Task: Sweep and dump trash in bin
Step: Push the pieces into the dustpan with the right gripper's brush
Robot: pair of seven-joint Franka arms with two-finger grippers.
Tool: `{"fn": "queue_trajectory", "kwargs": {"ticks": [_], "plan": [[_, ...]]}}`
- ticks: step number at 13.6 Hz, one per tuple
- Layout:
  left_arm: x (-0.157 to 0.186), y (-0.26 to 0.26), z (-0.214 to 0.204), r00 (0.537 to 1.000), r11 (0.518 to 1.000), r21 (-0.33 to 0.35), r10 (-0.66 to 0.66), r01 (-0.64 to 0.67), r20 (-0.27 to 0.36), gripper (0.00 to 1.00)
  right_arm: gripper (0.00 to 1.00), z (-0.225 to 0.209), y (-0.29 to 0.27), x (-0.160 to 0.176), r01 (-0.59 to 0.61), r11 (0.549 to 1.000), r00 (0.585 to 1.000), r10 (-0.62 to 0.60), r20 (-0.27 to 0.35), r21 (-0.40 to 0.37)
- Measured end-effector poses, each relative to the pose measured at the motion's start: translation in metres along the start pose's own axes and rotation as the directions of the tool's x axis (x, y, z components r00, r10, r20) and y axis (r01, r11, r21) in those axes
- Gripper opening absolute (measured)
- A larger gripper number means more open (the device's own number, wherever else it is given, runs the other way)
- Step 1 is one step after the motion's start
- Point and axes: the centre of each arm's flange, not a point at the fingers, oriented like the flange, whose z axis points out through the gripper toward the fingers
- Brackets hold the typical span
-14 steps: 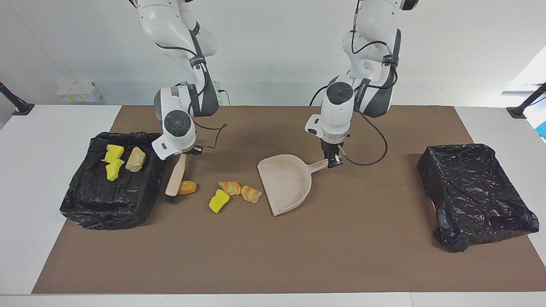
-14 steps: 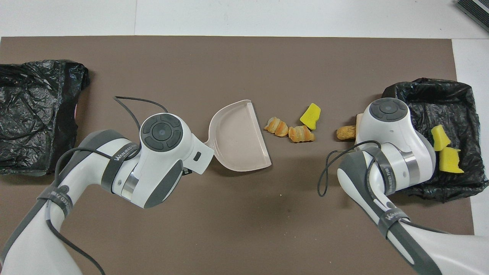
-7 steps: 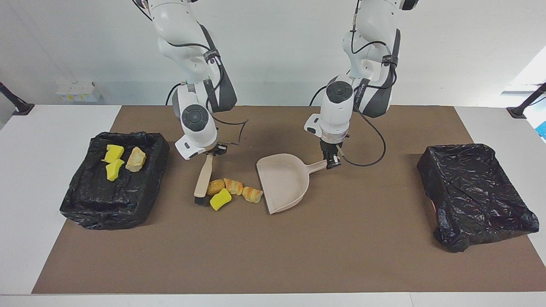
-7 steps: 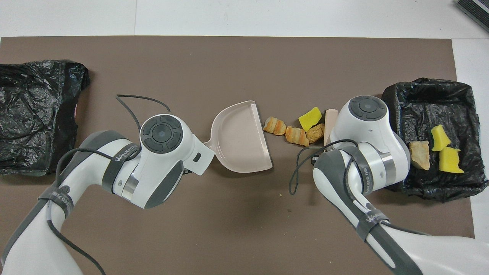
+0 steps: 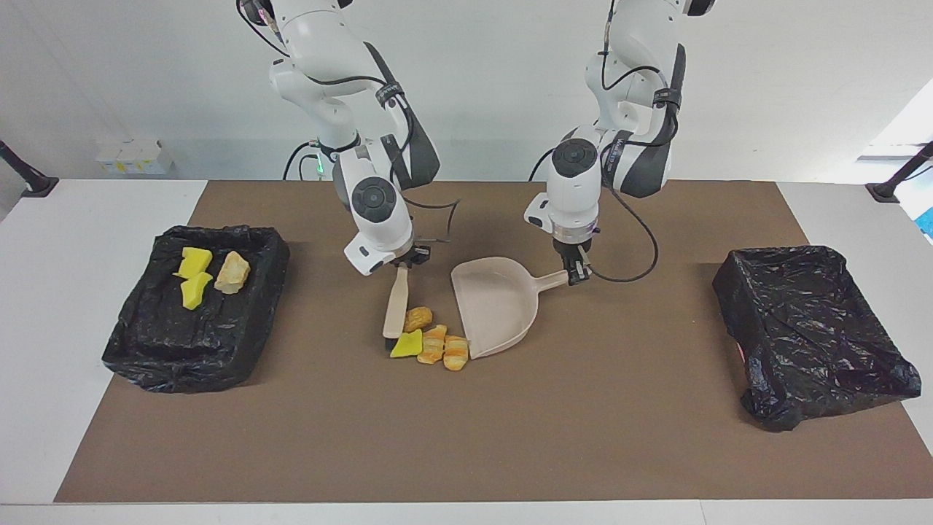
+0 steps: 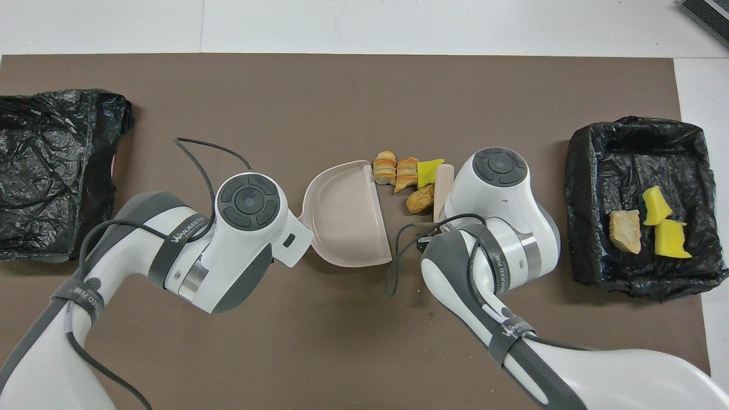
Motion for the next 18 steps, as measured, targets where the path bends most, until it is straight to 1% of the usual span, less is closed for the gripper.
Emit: {"fn": "queue_trajectory", "kwargs": {"ticks": [4,9,12,13,15,17,18], "plan": [[-0.001,0.001,-0.001,1.000,1.000,-0.003,0.001,-0.001,0.005,0.32,0.26,0.009,-0.047,-0.020,0.040,0.997,0.999,-0.041,0.008,0.067],[-0.003,0.000,0.002,1.000,1.000,-0.005,-0.003,0.003,0.007,0.32,0.26,0.016,-0.090,-0.050,0.114,0.991,0.993,-0.116,0.024,0.074],[-0.007,0.002,0.007,1.000,1.000,0.009,-0.001,0.001,-0.005,0.32,0.26,0.017,-0.118,-0.073,0.164,0.983,0.986,-0.167,0.029,0.083],[-0.008,0.003,0.008,1.000,1.000,0.013,0.002,-0.002,-0.010,0.32,0.26,0.016,-0.120,-0.076,0.170,0.982,0.984,-0.173,0.031,0.083],[-0.011,0.002,0.008,0.999,0.999,0.018,0.043,-0.042,-0.013,0.32,0.26,0.008,-0.112,-0.078,0.162,0.984,0.984,-0.166,0.056,0.073],[-0.015,-0.002,0.009,0.992,0.992,0.022,0.122,-0.122,-0.014,0.32,0.26,-0.018,-0.087,-0.076,0.134,0.989,0.987,-0.140,0.079,0.070],[-0.019,-0.005,0.010,0.989,0.989,0.022,0.148,-0.148,-0.014,0.32,0.26,-0.033,-0.073,-0.076,0.138,0.988,0.986,-0.144,0.088,0.070]]}}
